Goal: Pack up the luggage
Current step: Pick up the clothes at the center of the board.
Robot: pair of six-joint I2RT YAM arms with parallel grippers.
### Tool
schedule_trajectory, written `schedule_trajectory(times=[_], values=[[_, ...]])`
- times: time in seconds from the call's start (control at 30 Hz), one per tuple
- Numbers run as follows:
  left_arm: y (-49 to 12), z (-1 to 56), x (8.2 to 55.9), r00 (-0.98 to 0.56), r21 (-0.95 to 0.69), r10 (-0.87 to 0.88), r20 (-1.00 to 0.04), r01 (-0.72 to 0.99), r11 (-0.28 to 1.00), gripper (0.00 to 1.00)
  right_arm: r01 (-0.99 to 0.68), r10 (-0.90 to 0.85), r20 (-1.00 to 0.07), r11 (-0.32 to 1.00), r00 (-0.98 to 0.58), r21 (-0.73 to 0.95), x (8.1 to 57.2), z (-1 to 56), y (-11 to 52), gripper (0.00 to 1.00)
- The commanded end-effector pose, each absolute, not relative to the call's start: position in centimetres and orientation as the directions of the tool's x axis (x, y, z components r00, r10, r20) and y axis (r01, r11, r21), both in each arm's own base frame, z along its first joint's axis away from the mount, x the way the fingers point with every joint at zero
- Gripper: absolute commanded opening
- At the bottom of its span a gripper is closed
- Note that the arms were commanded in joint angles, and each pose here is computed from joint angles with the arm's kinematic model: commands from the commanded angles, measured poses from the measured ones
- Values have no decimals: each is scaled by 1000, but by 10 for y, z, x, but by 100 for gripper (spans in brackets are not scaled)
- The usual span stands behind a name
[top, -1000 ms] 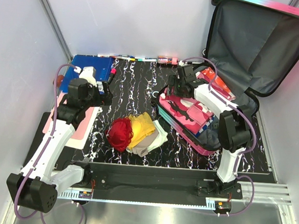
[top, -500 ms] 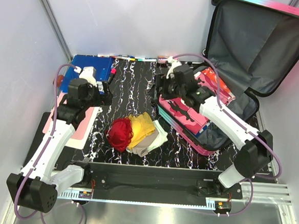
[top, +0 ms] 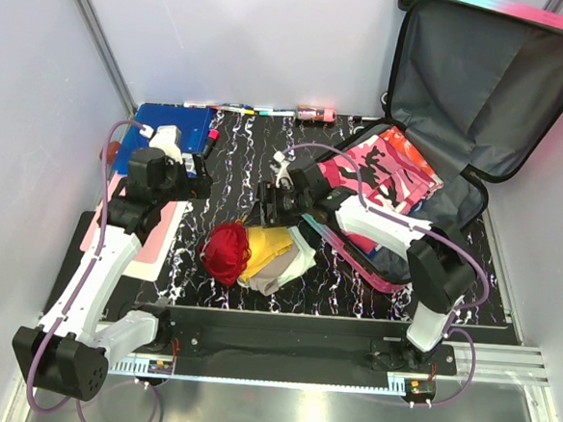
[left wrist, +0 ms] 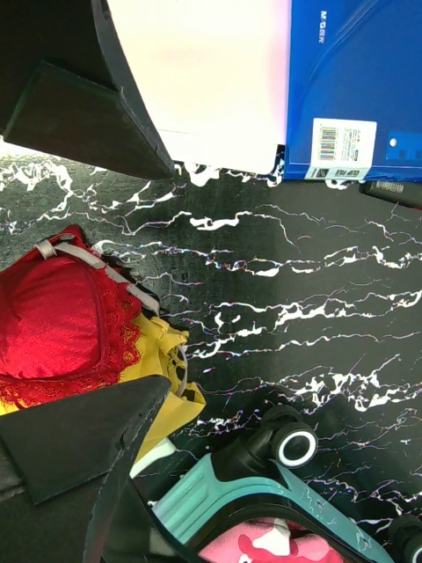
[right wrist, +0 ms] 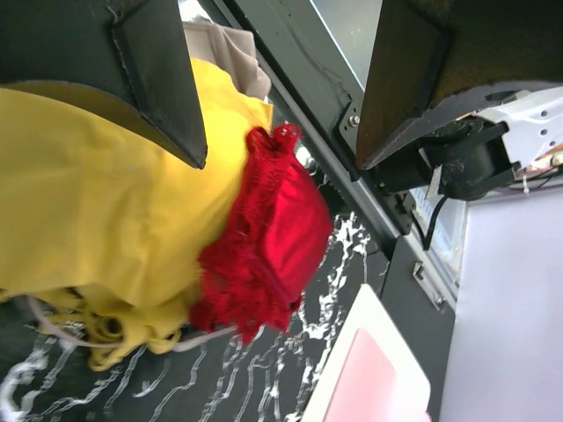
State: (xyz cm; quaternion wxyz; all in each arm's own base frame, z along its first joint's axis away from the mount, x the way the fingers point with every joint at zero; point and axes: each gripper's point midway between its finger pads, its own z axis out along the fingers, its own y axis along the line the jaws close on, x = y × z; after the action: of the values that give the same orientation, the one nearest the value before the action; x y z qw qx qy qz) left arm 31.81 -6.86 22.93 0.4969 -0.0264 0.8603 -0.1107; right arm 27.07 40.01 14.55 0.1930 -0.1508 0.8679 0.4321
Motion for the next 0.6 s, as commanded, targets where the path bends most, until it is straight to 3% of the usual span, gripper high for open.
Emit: schedule_trajectory(times=[0.0,0.27,0.57], values=[[-72,242,323,-468,-221,-157,-870,86,971,99,-472,-111,-486,498,-867,728,265,155,429,74],[-72,243,323,-467,-225,-158,-870,90,970,99,-476,-169,-460,510,-872,716,260,120,449,71],[-73,243,322,-467,-226,-158,-870,93,970,99,-505,-200,-472,482,-859,715,250,122,465,68]])
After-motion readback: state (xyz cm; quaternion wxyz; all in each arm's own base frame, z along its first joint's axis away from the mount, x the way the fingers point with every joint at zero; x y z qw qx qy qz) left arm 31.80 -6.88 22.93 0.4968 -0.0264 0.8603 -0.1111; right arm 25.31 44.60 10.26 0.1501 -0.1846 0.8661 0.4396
